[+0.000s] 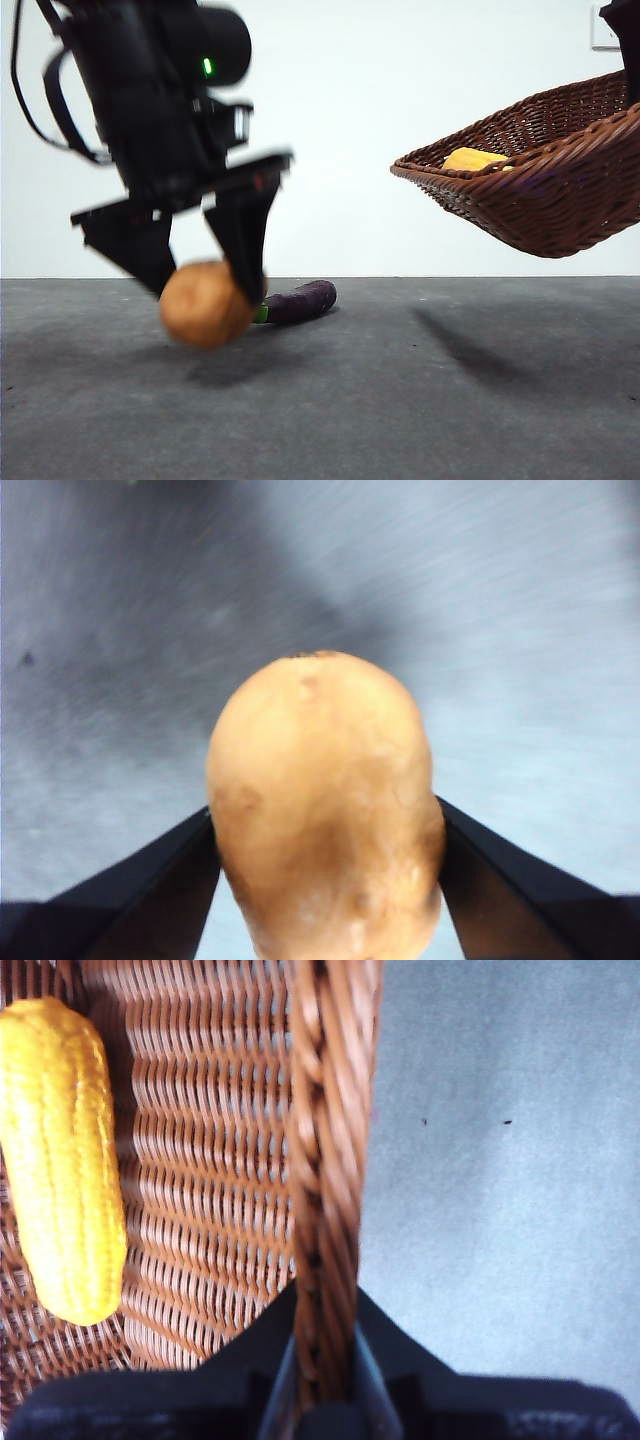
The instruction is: Help me put the vegetables on the table into the basket
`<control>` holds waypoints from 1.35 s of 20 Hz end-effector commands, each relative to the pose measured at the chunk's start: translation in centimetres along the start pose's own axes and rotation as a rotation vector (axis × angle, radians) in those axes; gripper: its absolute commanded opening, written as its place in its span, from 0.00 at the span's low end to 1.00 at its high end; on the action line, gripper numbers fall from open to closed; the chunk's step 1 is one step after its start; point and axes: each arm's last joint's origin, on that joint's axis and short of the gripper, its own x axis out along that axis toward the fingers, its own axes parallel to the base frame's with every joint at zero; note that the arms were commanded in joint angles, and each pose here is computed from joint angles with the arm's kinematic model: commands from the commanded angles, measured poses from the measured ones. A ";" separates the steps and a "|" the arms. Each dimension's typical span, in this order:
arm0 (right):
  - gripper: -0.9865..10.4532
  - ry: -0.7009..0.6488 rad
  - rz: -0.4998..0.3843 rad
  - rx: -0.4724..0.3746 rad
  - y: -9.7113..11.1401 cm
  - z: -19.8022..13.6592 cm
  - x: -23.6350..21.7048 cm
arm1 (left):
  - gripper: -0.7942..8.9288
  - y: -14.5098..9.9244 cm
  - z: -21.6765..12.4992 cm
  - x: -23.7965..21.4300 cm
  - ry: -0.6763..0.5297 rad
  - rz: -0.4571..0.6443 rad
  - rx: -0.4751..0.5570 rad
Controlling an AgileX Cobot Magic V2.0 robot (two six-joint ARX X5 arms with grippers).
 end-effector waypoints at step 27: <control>0.08 0.003 0.111 -0.168 8.7 -1.3 0.9 | 0.50 -14.0 -4.1 -5.0 -0.378 -0.304 0.314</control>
